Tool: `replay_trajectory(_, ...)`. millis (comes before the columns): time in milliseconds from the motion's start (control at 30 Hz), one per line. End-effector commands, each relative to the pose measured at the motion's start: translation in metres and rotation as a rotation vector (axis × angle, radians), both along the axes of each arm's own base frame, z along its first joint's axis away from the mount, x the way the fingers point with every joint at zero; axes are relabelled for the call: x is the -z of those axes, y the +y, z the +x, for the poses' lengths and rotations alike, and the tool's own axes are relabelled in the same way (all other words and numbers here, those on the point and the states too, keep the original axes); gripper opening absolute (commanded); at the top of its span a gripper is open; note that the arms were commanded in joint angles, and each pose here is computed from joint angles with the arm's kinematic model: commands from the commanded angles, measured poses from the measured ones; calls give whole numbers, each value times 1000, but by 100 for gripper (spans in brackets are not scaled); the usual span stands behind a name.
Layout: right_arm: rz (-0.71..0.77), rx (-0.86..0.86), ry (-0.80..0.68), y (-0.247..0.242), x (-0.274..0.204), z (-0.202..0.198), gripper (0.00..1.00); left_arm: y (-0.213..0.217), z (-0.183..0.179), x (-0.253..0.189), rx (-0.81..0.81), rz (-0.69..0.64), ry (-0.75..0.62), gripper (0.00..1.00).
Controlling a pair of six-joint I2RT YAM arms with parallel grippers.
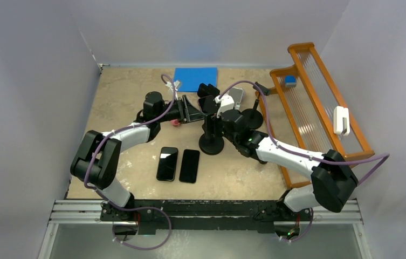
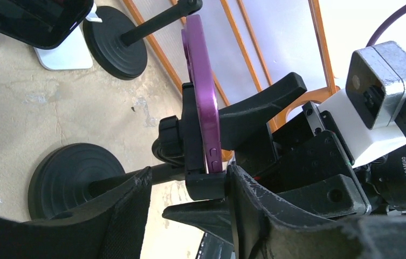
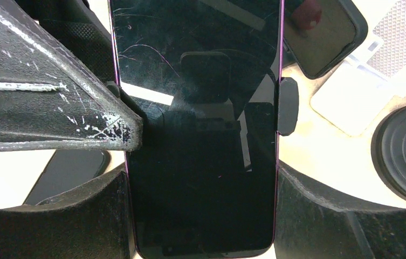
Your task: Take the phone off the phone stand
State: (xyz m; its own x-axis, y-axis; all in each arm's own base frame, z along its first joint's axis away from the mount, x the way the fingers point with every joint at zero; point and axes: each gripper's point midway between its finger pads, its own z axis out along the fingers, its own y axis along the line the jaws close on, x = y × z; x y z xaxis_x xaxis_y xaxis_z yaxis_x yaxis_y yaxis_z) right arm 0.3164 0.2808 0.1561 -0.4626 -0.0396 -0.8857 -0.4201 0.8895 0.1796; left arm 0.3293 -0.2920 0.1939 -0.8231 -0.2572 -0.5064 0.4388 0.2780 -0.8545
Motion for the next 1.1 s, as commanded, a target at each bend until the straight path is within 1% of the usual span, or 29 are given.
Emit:
replay_trajectory(0,35,33,-68,3,-30,13,0,-6,0,-22,41,-31,-86,49)
replay_trajectory(167,28,35,-65,3,-27,14,0,-9,-4,-23,61,-39,-87,47)
replay_trajectory(233,25,34,-65,3,-27,14,0,-11,-5,-25,68,-41,-90,44)
replay_trajectory(300,26,35,-65,4,-27,14,0,-13,-6,-25,77,-40,-88,34)
replay_trajectory(433,20,39,-67,2,-28,14,0,-13,-8,-21,75,-38,-79,9)
replay_trajectory(467,19,41,-70,1,-30,13,4,-12,-8,-21,72,-38,-78,3)
replay_trajectory(500,16,42,-73,0,-31,13,19,-12,-9,-20,70,-37,-75,0)
replay_trajectory(567,4,45,-77,-2,-34,11,52,-12,-9,-19,67,-33,-68,0)
replay_trajectory(600,-5,48,-84,-3,-36,10,65,-12,-9,-19,67,-32,-66,0)
replay_trajectory(667,-28,55,-99,-4,-39,7,81,-11,-10,-18,68,-29,-59,0)
replay_trajectory(700,-43,57,-102,-5,-40,6,91,-11,-9,-17,67,-28,-56,0)
replay_trajectory(733,-59,62,-106,-5,-40,5,96,-11,-9,-18,66,-28,-55,0)
replay_trajectory(800,-88,70,-118,-6,-40,4,99,-12,-9,-19,67,-26,-51,0)
replay_trajectory(1000,-98,79,-123,-6,-39,6,98,-12,-11,-20,82,-24,-55,0)
replay_trajectory(1067,-93,84,-124,-6,-38,7,95,-11,-12,-20,87,-20,-54,0)
